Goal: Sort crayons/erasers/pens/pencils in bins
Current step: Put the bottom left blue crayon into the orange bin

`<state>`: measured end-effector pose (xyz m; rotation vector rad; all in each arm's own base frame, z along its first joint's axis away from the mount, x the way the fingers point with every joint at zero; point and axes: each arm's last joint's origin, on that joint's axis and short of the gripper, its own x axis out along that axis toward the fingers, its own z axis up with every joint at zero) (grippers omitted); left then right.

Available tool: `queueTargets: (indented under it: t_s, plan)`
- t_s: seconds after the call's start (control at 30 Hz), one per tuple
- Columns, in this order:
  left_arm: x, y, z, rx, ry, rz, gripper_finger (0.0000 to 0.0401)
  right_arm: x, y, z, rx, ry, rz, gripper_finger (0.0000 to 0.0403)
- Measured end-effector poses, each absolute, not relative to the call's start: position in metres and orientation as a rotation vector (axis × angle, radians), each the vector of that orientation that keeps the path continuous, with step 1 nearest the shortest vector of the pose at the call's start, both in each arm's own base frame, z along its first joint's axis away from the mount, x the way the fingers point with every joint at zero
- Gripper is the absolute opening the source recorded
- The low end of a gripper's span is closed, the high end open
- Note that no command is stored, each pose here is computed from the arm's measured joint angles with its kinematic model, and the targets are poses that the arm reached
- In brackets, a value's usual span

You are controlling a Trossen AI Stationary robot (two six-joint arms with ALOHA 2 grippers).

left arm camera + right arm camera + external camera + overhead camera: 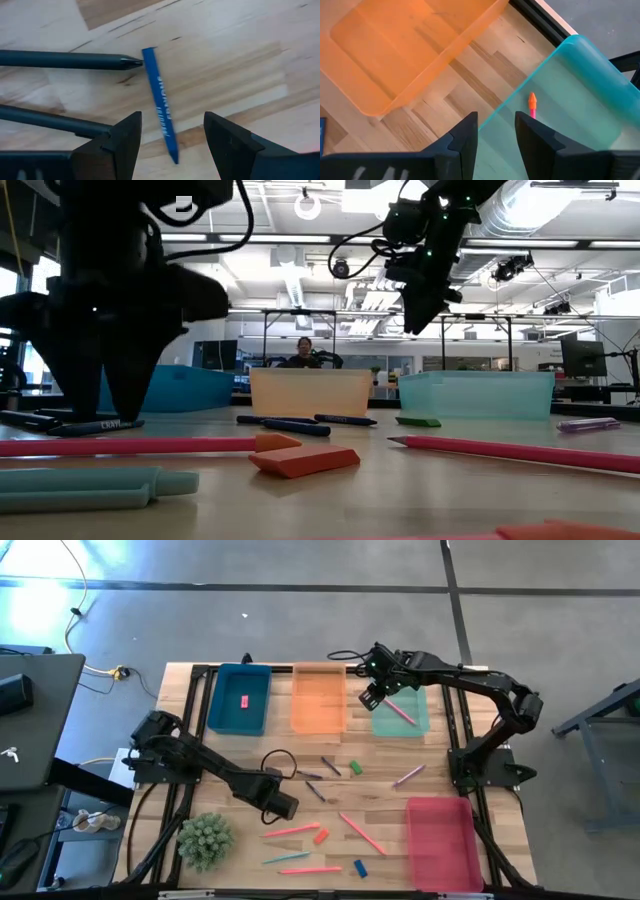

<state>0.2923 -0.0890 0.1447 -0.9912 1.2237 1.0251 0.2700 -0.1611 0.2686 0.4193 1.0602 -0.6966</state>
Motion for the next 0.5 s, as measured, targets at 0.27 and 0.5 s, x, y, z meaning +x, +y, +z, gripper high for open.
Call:
queueTargets:
  t_s: [0.27,0.5]
  plan:
    - [0.294,-0.089,0.134,-0.957,1.248,1.046,0.0202,0.27,-0.161,0.269,0.409,1.066,-0.689,0.0123]
    - [0.296,-0.089,0.131,-0.958,1.256,1.038,0.0178,0.27,-0.161,0.268,0.407,1.07,-0.688,0.0123]
